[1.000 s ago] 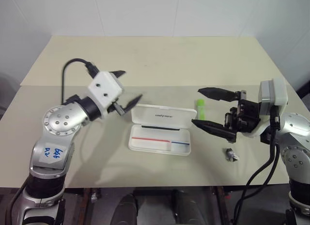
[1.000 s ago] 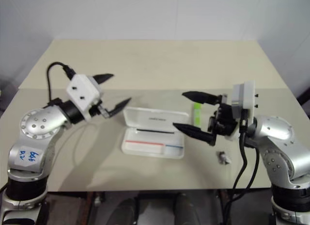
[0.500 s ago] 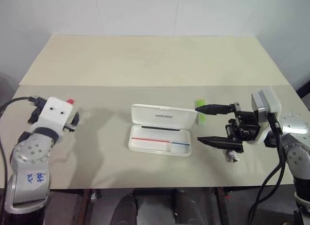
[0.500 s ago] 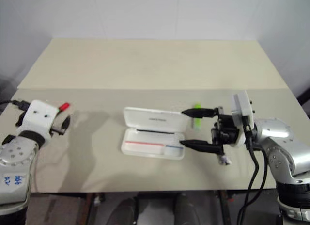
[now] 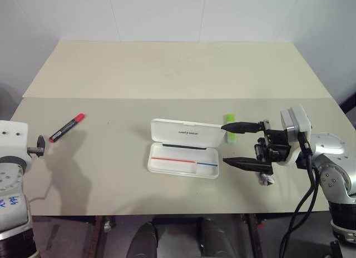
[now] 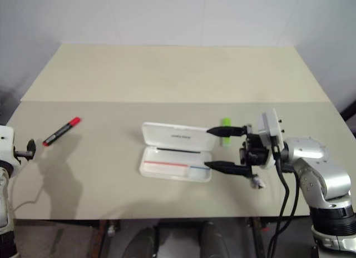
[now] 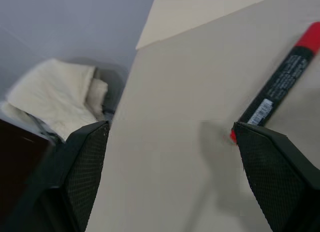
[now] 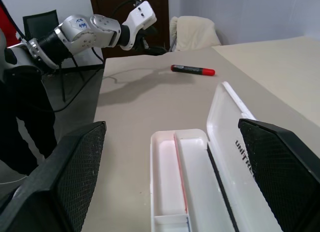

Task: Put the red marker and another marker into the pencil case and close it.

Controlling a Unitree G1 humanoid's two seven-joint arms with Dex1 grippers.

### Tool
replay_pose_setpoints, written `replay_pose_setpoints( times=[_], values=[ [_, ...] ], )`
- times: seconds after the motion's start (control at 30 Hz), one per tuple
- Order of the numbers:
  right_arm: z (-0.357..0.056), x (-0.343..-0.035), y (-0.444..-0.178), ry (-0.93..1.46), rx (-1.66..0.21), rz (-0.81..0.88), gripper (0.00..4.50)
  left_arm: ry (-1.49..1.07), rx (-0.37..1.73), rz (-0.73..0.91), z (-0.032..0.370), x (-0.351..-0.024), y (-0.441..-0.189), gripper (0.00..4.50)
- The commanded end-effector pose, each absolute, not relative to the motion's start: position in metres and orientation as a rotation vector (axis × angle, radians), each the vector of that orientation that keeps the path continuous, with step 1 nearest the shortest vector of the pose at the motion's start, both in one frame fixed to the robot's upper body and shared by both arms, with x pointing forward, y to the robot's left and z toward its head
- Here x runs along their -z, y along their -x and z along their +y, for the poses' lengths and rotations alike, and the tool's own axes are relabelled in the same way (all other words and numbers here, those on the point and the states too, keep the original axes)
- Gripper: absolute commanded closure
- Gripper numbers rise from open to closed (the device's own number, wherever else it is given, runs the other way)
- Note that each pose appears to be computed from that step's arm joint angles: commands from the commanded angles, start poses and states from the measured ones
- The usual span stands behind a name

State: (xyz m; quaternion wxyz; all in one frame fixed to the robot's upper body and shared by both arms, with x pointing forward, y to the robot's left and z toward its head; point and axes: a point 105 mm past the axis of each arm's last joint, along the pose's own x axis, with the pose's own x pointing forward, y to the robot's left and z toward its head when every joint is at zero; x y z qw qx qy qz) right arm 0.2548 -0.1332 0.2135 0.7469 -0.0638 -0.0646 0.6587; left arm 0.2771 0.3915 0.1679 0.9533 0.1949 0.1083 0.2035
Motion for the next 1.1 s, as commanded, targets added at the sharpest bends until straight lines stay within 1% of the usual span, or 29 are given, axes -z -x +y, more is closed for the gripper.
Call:
replay_pose_setpoints(
  times=[0.03, 0.2, 0.27, 0.57, 0.67, 0.8, 0.87, 1.07, 1.1],
  values=[
    [-0.13, -0.221, -0.256, 0.167, -1.433, -0.182, 0.0, -0.336, -0.319, 0.159, 0.397, -0.184, -0.285, 0.3],
    [-0.127, -0.221, -0.257, 0.174, -1.417, -0.182, 0.0, -0.276, -0.134, 0.17, 0.392, -0.182, -0.299, 0.3],
    [-0.126, -0.221, -0.258, 0.176, -1.41, -0.184, 0.0, -0.267, -0.095, 0.189, 0.393, -0.18, -0.304, 0.3],
    [-0.123, -0.225, -0.258, 0.183, -1.394, -0.185, 0.0, -0.235, -0.062, 0.222, 0.412, -0.173, -0.325, 0.3],
    [-0.121, -0.227, -0.258, 0.181, -1.392, -0.192, 0.0, -0.198, -0.02, 0.233, 0.409, -0.166, -0.334, 0.3],
    [-0.122, -0.228, -0.257, 0.182, -1.39, -0.191, 0.0, -0.17, 0.016, 0.273, 0.407, -0.154, -0.343, 0.3],
    [-0.122, -0.228, -0.257, 0.183, -1.391, -0.191, 0.0, -0.132, 0.045, 0.311, 0.403, -0.141, -0.347, 0.3],
    [-0.118, -0.23, -0.26, 0.185, -1.394, -0.195, 0.0, -0.05, 0.085, 0.489, 0.393, -0.101, -0.348, 0.3],
    [-0.117, -0.23, -0.26, 0.186, -1.393, -0.196, 0.0, -0.036, 0.069, 0.501, 0.394, -0.099, -0.348, 0.47]
  ],
)
